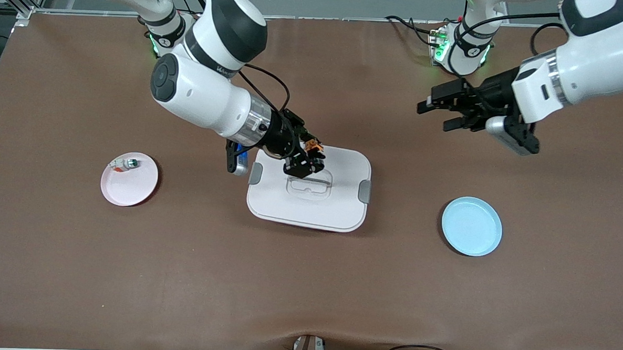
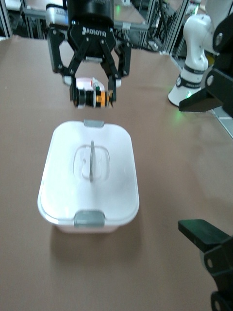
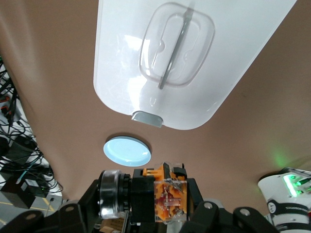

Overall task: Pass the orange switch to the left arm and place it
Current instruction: 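Close the left gripper on the switch held by the right gripper, then carry the switch to the blue plate with the left gripper while the right gripper retracts, then lower the switch onto the blue plate and open the left gripper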

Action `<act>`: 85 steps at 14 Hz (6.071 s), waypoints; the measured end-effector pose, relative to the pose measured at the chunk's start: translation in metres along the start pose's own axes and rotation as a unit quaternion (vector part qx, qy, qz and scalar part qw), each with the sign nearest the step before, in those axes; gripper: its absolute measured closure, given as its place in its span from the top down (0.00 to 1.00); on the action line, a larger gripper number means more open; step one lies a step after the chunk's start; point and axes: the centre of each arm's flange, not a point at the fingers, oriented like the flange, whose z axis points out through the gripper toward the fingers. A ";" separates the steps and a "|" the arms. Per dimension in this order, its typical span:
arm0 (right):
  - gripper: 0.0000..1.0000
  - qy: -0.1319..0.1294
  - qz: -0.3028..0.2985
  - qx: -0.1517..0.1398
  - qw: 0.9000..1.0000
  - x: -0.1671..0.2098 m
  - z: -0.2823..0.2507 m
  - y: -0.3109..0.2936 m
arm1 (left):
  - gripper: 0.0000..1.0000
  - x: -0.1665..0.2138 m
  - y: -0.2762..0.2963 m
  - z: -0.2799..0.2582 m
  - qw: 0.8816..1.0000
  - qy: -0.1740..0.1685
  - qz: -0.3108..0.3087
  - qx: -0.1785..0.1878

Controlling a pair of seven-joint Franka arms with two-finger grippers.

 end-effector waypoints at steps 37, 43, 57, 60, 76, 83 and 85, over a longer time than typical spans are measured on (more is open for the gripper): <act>0.72 -0.056 0.073 0.074 0.993 -0.060 0.027 -0.030 | 0.36 0.052 0.027 0.125 0.993 0.092 -0.025 -0.076; 1.00 -0.051 0.057 0.075 0.994 -0.056 0.029 -0.032 | 0.33 0.056 0.018 0.120 0.994 0.100 0.000 -0.041; 1.00 0.053 -0.322 -0.188 0.926 0.130 -0.146 -0.038 | 0.33 0.076 -0.074 0.129 0.958 0.023 0.149 0.243; 1.00 0.053 -0.383 -0.239 0.891 0.190 -0.190 -0.031 | 0.33 0.082 -0.128 0.109 0.944 -0.028 0.198 0.263; 1.00 0.050 -0.468 -0.401 0.786 0.304 -0.271 0.007 | 0.33 0.094 -0.331 0.125 0.786 -0.168 0.508 0.309; 1.00 0.027 -0.482 -0.413 0.772 0.312 -0.261 0.011 | 0.33 0.082 -0.374 0.146 0.713 -0.175 0.610 0.297; 1.00 0.026 -0.480 -0.414 0.773 0.316 -0.263 0.012 | 0.33 0.082 -0.390 0.148 0.699 -0.172 0.630 0.292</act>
